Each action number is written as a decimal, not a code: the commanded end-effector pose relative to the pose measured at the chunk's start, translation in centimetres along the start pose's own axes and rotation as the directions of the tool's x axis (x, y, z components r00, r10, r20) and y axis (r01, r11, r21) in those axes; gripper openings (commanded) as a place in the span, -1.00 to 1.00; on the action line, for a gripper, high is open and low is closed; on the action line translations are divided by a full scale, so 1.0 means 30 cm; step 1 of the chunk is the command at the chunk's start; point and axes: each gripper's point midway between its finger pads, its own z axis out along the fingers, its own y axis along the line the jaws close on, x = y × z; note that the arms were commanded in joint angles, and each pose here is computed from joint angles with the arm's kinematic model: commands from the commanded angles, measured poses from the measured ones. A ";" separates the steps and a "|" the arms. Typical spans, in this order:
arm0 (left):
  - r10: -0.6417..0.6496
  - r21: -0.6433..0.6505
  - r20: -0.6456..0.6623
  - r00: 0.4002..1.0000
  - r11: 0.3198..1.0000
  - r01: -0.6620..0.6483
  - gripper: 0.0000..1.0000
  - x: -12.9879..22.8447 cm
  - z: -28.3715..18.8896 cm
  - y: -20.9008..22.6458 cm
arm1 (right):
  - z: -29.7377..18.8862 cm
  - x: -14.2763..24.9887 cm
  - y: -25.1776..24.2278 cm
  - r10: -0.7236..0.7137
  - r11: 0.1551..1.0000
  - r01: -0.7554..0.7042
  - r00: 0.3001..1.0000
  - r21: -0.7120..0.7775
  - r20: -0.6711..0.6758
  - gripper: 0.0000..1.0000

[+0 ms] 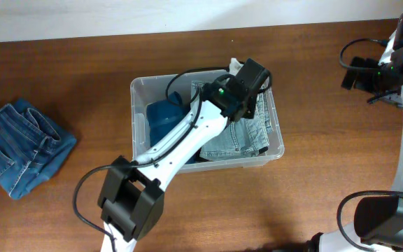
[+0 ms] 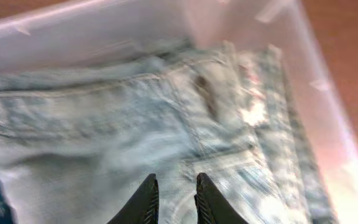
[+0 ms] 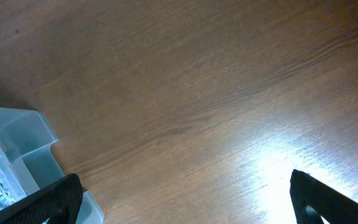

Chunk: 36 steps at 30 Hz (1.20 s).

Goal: Pack container

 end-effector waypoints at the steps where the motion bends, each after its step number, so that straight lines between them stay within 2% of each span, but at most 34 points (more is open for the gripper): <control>1: 0.032 0.125 -0.050 0.998 0.992 -0.025 -0.58 0.037 -0.040 -0.091 | -0.007 -0.008 -0.006 0.009 1.000 -0.009 1.000 0.008 0.010 0.97; 7: 0.064 0.126 -0.093 0.994 0.991 -0.052 -0.58 0.095 -0.023 -0.125 | -0.007 -0.008 -0.006 0.009 1.000 -0.009 1.000 0.008 0.010 0.97; 17: 0.088 0.076 -0.211 0.974 0.994 -0.073 -0.60 0.216 0.132 -0.112 | -0.007 -0.008 -0.006 0.009 1.000 -0.010 1.000 0.008 0.010 0.97; 22: 0.112 0.075 -0.172 0.979 0.992 -0.100 -0.65 0.175 0.108 -0.110 | -0.007 -0.008 -0.006 0.009 1.000 -0.010 1.000 0.008 0.010 0.97; 28: 0.067 -0.043 -0.083 0.994 0.997 -0.071 -0.65 0.023 -0.042 0.020 | -0.007 -0.008 -0.006 0.009 1.000 -0.010 1.000 0.008 0.010 0.97; 30: 0.048 -0.078 -0.085 0.995 0.995 -0.055 -0.64 0.006 -0.084 0.077 | -0.007 -0.008 -0.006 0.009 1.000 -0.009 1.000 0.008 0.010 0.97; 36: -0.036 -0.177 -0.227 0.973 0.984 -0.005 -0.65 0.095 -0.097 0.225 | -0.007 -0.008 -0.006 0.009 1.000 -0.010 1.000 0.008 0.010 0.97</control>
